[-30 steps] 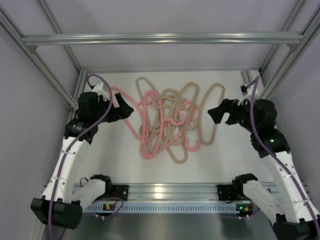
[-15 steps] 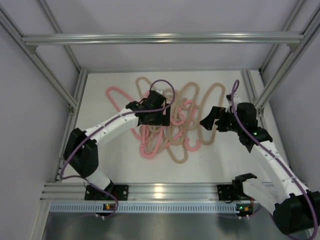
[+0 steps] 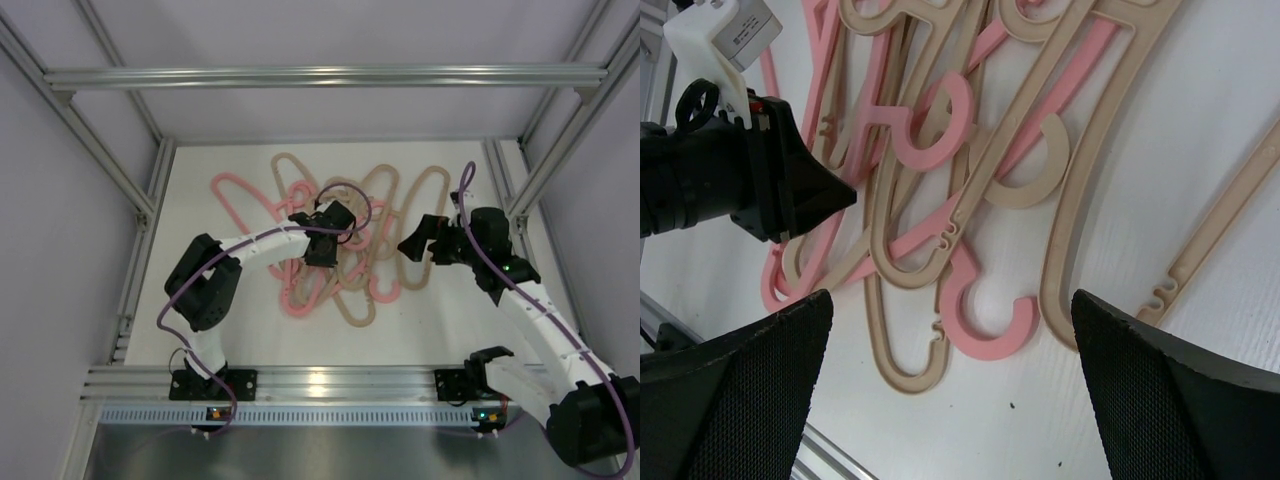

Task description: Organize the hangers

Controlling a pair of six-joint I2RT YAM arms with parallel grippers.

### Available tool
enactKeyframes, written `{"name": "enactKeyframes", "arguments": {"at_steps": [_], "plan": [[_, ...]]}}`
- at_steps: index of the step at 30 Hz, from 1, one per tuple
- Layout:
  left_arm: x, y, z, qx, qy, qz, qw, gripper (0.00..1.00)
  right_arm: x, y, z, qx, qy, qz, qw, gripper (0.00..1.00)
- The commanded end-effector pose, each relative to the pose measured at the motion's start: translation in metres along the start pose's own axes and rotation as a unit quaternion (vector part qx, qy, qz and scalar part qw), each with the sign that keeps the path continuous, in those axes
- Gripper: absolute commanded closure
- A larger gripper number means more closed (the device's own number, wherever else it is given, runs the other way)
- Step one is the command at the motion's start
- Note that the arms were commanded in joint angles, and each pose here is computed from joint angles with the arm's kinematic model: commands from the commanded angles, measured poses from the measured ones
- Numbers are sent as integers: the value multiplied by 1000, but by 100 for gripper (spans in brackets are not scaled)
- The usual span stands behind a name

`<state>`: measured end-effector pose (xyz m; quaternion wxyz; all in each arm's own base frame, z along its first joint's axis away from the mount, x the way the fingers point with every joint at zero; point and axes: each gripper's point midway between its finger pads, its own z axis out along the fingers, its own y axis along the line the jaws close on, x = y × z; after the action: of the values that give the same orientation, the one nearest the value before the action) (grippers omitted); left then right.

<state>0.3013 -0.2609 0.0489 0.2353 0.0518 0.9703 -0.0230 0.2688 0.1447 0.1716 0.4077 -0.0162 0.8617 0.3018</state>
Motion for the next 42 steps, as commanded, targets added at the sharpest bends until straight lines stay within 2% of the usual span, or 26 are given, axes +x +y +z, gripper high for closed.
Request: {"name": "enactKeyframes", "arguments": {"at_steps": [1, 5, 7, 10, 18, 24, 33, 42], "plan": [[2, 5, 2, -11, -6, -10, 1000, 72, -11, 11, 4, -22, -23, -14, 999, 1], [10, 13, 5, -24, 0, -7, 1000, 79, -11, 12, 5, -23, -23, -17, 999, 0], [15, 17, 5, -27, 4, -6, 1000, 92, -11, 12, 5, -24, -23, -18, 999, 1], [15, 21, -1, -27, -3, -11, 1000, 99, -11, 12, 5, -24, -22, -19, 999, 1], [6, 49, -40, 0, -34, -53, 998, 100, -12, 16, 4, -31, -23, -28, 999, 1], [-3, 51, -67, 51, -49, -78, 994, 100, -15, 29, 1, -55, -28, -47, 997, 1], [-28, 36, -107, 109, -91, -105, 984, 100, -34, 96, 10, -144, -51, -71, 986, 0], [-64, 27, -155, 178, -155, -138, 962, 100, -44, 154, 4, -204, -92, -109, 969, 1]]}}
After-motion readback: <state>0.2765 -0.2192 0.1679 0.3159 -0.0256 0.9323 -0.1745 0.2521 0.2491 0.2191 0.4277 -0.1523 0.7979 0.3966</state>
